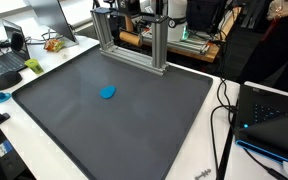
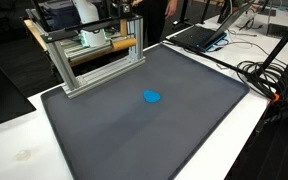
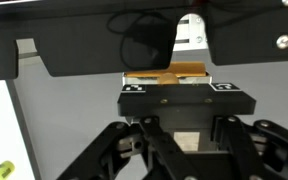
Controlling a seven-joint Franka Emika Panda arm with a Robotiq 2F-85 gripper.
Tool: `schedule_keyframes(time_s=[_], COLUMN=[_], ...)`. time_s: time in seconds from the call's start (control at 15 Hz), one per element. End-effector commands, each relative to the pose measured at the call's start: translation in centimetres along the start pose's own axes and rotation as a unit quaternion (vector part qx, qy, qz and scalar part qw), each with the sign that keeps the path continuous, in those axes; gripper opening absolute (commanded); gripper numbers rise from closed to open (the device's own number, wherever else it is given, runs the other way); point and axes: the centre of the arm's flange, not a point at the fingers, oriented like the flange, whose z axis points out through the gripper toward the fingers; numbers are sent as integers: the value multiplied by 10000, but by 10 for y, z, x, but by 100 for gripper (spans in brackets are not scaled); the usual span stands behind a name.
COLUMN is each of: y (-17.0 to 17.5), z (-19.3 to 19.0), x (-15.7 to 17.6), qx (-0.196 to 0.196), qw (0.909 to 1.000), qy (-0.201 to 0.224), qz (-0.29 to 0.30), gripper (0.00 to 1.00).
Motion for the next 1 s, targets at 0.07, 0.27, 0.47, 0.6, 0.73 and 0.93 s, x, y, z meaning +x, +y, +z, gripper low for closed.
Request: schedule_keyframes(time_s=[0.07, 0.27, 0.47, 0.6, 0.73, 0.93], y=[-10, -14, -15, -16, -14, -14], z=[-1, -1, 2, 5, 9, 15], x=[-16, -27, -29, -37, -46, -59], qx=[25, 31, 65, 45, 61, 78], qw=[10000, 9999, 9999, 9998, 9997, 9996], qy=[80, 140, 110, 45, -26, -112], qz=[-17, -25, -89, -168, -230, -260], gripper=[48, 48, 23, 23, 23, 23])
